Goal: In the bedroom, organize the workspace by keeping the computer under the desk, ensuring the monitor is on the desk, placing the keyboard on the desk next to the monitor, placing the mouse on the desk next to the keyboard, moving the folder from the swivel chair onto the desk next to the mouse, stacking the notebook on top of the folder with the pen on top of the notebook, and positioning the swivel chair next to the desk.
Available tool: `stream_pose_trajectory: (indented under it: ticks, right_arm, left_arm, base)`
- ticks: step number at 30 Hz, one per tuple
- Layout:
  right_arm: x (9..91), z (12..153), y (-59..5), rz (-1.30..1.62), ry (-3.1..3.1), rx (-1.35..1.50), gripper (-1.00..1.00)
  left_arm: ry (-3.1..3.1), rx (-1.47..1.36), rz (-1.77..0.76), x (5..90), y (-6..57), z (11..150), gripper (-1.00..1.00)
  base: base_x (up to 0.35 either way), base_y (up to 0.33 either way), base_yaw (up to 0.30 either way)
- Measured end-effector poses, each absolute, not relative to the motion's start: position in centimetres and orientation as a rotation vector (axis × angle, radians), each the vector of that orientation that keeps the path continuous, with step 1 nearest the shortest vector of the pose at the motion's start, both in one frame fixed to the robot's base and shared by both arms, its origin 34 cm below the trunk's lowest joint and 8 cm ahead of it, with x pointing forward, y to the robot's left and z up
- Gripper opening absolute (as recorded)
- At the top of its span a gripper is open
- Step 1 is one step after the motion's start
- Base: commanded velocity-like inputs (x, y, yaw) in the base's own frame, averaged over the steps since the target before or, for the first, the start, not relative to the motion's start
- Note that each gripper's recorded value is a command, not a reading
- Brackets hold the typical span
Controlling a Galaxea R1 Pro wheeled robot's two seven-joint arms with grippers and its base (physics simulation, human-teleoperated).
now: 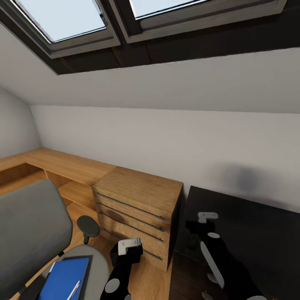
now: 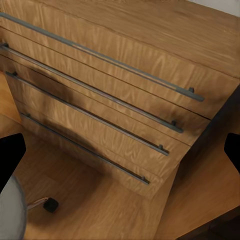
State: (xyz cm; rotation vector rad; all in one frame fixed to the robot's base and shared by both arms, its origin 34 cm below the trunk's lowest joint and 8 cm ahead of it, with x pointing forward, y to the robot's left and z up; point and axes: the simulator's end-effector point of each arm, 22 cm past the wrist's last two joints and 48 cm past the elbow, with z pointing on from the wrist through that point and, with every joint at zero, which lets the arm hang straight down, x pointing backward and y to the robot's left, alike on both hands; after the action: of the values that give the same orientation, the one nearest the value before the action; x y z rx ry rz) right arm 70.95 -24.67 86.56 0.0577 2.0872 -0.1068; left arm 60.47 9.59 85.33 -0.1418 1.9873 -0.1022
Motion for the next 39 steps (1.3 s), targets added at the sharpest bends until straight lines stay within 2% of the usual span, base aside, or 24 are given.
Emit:
stream_pose_trajectory:
  ticks: [8, 19, 30, 39]
  right_arm:
    - [70.7, 87.8, -26.3, -0.100, 2.062, 0.120, 1.00]
    - [71.2, 90.7, -27.2, 0.004, 1.996, 0.252, 1.00]
    - [70.7, 89.8, -27.8, -0.016, 2.013, 0.280, 1.00]
    - [65.9, 83.5, -28.4, -0.069, 2.115, 0.291, 1.00]
  left_arm:
    - [1.992, -0.138, -0.098, 60.4, 9.6, 85.1, 1.00]
    - [1.994, -0.138, -0.100, 60.4, 9.6, 85.0, 1.00]
    - [1.996, -0.135, -0.101, 60.4, 9.7, 85.1, 1.00]
    - [2.136, -0.084, -0.042, 57.9, 9.9, 78.6, 1.00]
  base:
    - [-0.053, 0.020, 0.000]
    - [-0.272, 0.127, -0.013]
    - [-0.285, 0.075, -0.233]
    - [-0.057, 0.003, -0.245]
